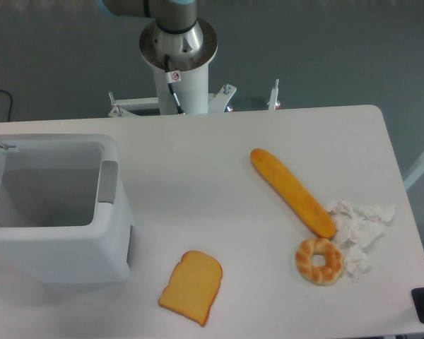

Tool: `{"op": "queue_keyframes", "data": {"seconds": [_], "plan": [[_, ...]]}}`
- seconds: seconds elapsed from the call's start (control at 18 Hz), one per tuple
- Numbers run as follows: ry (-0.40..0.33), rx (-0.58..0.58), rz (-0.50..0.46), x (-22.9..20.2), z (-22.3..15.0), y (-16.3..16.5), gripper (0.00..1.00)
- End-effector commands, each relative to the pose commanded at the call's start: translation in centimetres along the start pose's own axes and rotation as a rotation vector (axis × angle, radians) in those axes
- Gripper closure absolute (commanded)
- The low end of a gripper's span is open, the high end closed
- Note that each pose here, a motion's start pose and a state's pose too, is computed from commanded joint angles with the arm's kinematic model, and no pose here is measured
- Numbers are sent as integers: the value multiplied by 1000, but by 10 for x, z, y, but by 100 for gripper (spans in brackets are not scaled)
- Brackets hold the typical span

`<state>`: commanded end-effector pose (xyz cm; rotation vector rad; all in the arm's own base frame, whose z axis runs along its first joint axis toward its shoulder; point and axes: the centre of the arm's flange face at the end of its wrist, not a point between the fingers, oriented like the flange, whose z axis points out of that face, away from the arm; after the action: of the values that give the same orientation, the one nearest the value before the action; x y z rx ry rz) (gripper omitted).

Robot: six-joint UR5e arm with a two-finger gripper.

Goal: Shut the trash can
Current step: 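Lower the gripper onto the raised trash can lid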

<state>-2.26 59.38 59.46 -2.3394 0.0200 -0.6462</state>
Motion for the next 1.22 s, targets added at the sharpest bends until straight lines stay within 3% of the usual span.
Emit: {"op": "queue_keyframes", "data": {"seconds": [0.39,1.22], "plan": [[-187,-39,-28,-40,-4,12,0],[-315,-74,-92,-129,-26,38,0]]}}
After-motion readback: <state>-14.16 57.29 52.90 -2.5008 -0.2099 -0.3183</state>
